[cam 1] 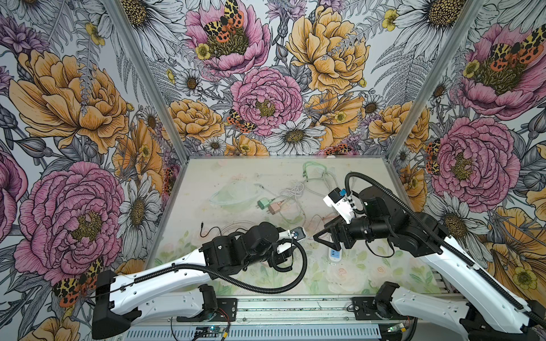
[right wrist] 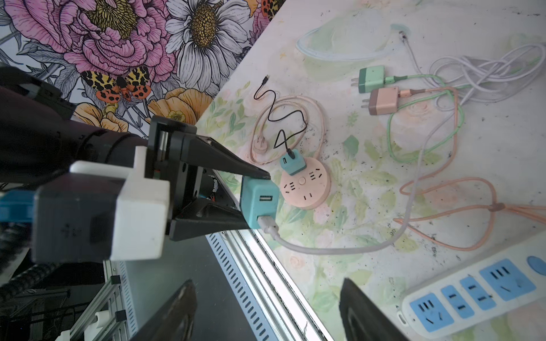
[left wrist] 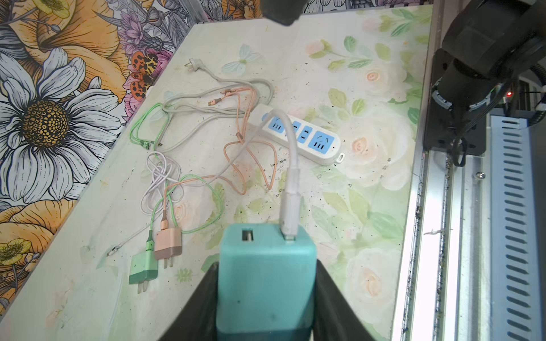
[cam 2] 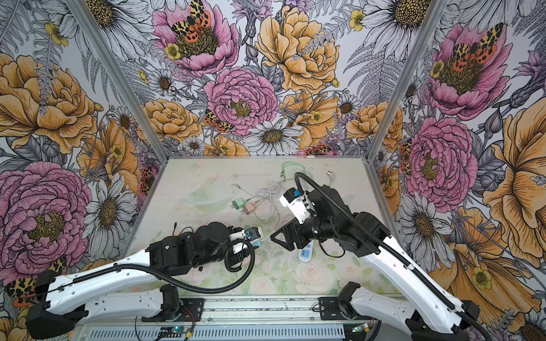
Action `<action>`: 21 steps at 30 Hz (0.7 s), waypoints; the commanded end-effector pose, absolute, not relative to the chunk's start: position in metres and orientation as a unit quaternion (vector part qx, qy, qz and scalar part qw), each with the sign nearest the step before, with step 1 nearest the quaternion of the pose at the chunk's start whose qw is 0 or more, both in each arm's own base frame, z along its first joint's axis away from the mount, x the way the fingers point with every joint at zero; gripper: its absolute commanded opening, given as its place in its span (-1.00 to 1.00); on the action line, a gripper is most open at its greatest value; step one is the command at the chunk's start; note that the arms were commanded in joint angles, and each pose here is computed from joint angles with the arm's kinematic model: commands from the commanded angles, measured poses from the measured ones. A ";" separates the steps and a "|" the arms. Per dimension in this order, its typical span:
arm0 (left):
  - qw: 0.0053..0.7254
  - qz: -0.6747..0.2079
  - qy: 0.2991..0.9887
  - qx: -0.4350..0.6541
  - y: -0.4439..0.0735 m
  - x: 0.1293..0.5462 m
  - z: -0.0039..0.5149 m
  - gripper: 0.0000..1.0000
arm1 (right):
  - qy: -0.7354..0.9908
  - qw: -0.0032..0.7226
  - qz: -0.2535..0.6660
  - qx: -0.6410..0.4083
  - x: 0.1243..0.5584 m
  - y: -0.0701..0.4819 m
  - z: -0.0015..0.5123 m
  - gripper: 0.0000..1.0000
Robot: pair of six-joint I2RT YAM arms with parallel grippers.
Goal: Insert the plug
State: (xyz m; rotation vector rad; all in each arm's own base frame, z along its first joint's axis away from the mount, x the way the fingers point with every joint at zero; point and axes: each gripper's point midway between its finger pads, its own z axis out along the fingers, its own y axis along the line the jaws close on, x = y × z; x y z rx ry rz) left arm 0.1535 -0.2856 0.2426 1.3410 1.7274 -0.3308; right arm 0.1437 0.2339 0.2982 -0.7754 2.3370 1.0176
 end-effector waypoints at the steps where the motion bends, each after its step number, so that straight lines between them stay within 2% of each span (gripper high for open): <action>1: 0.469 -0.142 0.698 0.522 -0.282 0.157 0.256 -0.38 | 0.853 0.219 0.393 -0.263 0.144 0.241 0.283 0.46; 17: 0.472 -0.153 0.700 0.514 -0.289 0.159 0.256 -0.38 | 0.800 0.241 0.497 -0.233 0.157 0.276 0.281 0.46; 21: 0.476 -0.157 0.700 0.509 -0.289 0.159 0.259 -0.37 | 0.804 0.233 0.496 -0.231 0.161 0.281 0.272 0.46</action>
